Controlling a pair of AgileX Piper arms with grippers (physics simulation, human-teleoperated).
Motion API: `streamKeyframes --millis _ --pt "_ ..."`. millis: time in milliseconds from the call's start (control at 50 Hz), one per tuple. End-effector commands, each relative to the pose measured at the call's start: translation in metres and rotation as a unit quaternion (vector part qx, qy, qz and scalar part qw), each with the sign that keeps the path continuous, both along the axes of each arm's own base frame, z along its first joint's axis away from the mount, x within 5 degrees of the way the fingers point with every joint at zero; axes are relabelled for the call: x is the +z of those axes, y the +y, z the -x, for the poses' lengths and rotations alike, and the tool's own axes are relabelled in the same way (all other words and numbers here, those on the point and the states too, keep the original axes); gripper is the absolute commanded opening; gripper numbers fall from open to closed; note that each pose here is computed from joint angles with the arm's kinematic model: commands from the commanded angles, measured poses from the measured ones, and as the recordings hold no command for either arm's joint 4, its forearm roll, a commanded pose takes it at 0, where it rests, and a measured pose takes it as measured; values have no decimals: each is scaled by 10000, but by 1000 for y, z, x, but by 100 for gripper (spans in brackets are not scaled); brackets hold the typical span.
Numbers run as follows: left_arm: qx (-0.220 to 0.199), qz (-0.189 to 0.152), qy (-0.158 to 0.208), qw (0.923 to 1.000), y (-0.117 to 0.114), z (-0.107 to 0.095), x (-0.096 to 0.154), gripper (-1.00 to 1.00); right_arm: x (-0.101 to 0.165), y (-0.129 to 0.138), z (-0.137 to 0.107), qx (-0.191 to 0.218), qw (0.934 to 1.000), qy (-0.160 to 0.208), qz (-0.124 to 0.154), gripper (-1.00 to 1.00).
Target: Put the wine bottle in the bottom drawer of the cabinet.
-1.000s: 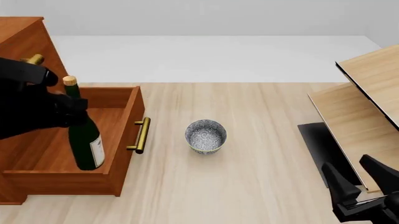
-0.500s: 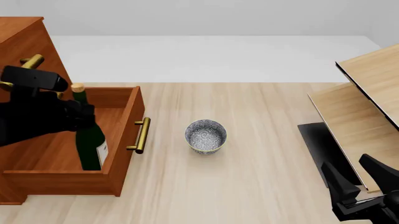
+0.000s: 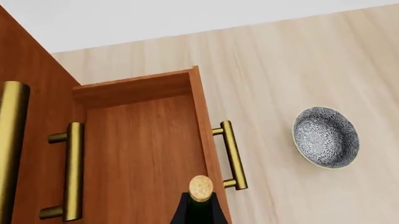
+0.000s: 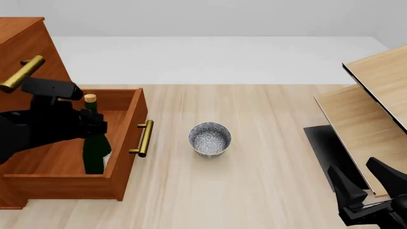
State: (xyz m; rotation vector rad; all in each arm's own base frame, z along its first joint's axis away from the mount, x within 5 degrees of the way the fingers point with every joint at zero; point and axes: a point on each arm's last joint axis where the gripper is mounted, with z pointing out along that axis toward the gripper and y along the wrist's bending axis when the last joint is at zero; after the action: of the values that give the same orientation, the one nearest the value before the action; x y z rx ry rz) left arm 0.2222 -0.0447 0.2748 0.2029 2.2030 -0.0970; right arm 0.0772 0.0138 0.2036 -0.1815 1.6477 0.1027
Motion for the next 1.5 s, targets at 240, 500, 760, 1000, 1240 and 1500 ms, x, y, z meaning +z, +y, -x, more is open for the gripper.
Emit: streamKeyframes --millis 240,500,760,1000,1240,1500 --pt "455 657 409 9960 -6 -24 -33 -100 0 0 0 -7 10000 4 -8 100" --pt "540 784 498 9942 -9 -31 -43 -100 0 0 0 -12 10000 6 -13 100" --pt "564 770 551 9939 -10 -42 -45 -100 0 0 0 -18 10000 10 -8 100" --pt "787 805 603 9918 -3 -60 -43 -100 0 -1 0 -32 10000 12 -25 100" --pt "905 731 625 9912 5 -73 -44 -100 0 -1 1 -34 10000 16 -25 100" --pt "950 712 757 9900 6 -82 -56 -100 0 -1 1 -36 10000 18 -26 100"
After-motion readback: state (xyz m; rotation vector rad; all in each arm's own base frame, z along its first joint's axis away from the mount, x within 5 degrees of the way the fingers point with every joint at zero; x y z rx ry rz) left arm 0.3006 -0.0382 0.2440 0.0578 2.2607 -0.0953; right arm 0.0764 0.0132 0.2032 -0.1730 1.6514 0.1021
